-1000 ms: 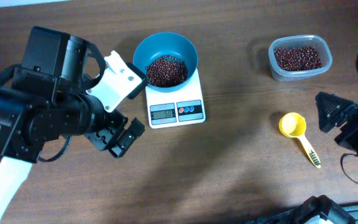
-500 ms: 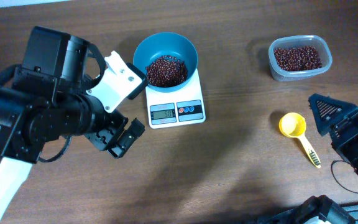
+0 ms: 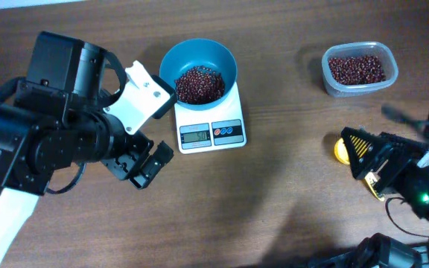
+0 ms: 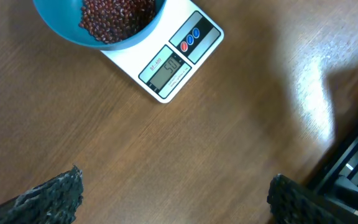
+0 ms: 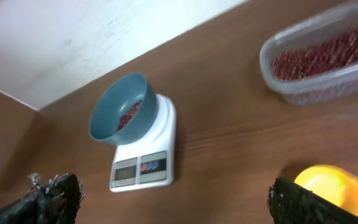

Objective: Scoop item into bowl and weigh 50g on scale

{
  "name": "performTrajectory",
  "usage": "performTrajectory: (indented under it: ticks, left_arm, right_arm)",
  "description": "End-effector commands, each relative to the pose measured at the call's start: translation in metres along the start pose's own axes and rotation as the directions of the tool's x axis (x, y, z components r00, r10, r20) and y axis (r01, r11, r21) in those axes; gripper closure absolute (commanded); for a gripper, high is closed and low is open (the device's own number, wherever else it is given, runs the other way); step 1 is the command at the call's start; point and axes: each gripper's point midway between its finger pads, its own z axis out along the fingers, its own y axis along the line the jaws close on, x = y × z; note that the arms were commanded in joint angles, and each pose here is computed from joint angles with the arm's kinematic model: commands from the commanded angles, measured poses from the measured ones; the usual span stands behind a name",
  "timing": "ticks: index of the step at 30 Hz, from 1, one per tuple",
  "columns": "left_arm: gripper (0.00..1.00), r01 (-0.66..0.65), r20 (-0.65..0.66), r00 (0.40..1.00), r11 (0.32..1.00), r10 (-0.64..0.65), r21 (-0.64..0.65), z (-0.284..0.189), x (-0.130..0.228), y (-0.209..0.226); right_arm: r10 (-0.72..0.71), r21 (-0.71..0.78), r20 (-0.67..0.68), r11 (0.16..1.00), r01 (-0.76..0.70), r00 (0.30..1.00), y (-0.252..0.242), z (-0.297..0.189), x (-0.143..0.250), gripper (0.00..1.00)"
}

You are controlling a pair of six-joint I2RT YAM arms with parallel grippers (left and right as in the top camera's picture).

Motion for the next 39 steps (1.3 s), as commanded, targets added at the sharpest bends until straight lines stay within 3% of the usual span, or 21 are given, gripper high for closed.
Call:
performTrajectory:
  ticks: [1,3,6,10,23,26,39]
  left_arm:
    - [0.01,0.01,0.021,1.0,1.0,-0.01,0.006,-0.004,-0.004,-0.001]
    - [0.01,0.01,0.021,1.0,1.0,-0.01,0.006,-0.004,-0.004,-0.001]
    - [0.01,0.01,0.021,1.0,1.0,-0.01,0.006,-0.004,-0.004,-0.001]
    - [0.01,0.01,0.021,1.0,1.0,-0.01,0.006,-0.004,-0.004,-0.001]
    - [0.01,0.01,0.021,1.0,1.0,-0.01,0.006,-0.004,-0.004,-0.001]
    - [0.01,0.01,0.021,1.0,1.0,-0.01,0.006,-0.004,-0.004,-0.001]
    - [0.01,0.01,0.021,1.0,1.0,-0.01,0.006,-0.004,-0.004,-0.001]
  right_arm:
    - [-0.093,0.051,0.034,0.995,0.091,0.995,-0.007,0.0,0.009,0.01]
    - [-0.12,0.041,0.038,0.992,0.119,0.992,-0.014,0.01,0.015,0.01]
    - [-0.318,-0.035,0.101,0.946,0.323,0.943,-0.005,0.027,0.017,0.01]
    - [-0.396,-0.067,0.176,0.908,0.413,0.901,0.003,0.036,0.023,0.01]
    - [-0.446,0.025,0.236,0.891,0.453,0.864,0.0,0.033,0.02,0.01]
    - [-0.541,0.012,0.241,0.832,0.555,0.806,0.007,0.037,0.025,0.01]
    - [-0.539,-0.003,0.225,0.833,0.553,0.812,0.004,0.042,0.033,0.01]
